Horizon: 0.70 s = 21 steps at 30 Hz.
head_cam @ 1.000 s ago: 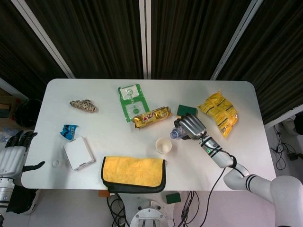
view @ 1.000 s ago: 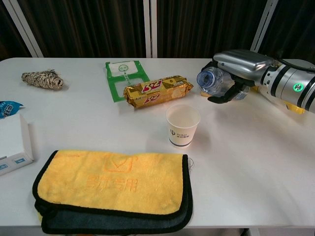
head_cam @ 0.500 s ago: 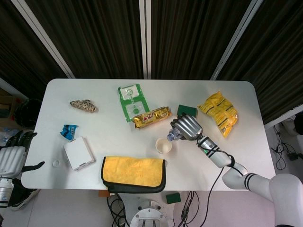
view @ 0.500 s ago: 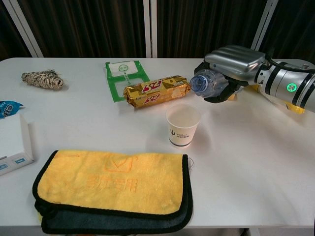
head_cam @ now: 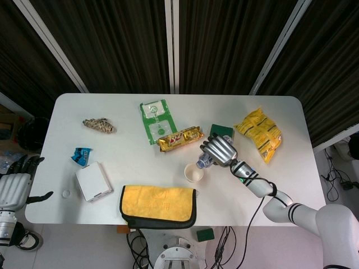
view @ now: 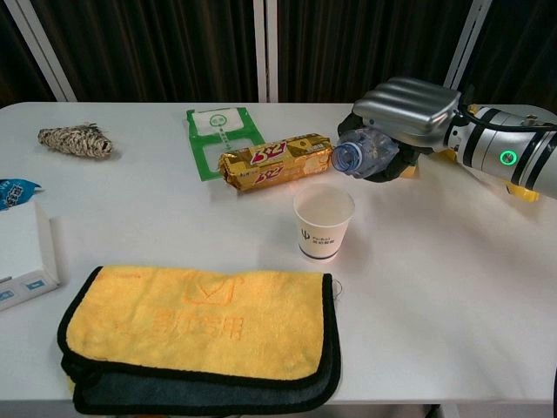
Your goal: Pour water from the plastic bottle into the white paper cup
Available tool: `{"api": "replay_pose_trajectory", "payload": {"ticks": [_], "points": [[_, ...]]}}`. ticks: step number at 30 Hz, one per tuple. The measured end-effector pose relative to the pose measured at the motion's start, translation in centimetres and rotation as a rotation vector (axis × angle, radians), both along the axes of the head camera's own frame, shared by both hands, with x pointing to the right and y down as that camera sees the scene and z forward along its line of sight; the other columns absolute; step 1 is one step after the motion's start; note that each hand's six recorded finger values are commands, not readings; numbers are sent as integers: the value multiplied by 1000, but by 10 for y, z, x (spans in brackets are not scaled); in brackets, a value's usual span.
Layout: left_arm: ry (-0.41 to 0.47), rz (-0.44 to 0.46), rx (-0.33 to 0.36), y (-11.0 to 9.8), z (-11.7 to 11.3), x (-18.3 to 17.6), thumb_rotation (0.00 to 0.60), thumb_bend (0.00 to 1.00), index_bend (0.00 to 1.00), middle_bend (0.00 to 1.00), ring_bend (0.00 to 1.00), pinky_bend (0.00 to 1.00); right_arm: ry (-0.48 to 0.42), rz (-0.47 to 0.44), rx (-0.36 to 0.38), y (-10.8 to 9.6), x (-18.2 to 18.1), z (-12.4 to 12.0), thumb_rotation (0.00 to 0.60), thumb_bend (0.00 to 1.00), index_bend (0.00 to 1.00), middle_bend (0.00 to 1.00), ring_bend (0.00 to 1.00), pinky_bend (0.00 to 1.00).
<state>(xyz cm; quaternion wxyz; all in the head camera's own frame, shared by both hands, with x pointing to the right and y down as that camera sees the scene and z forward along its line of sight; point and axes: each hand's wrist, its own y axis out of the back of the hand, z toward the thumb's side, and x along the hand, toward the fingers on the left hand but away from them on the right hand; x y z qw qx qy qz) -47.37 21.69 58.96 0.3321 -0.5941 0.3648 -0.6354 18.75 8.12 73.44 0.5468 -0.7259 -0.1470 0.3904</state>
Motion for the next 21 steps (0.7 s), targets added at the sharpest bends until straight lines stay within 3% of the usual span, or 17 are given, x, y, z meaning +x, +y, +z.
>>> {"api": "replay_pose_trajectory", "payload": {"ticks": [21], "points": [[2, 0, -4, 1, 1, 0, 489, 51, 143, 120, 32, 133, 73, -103, 69, 0, -13, 2, 600, 477, 972, 660, 519, 421]]}}
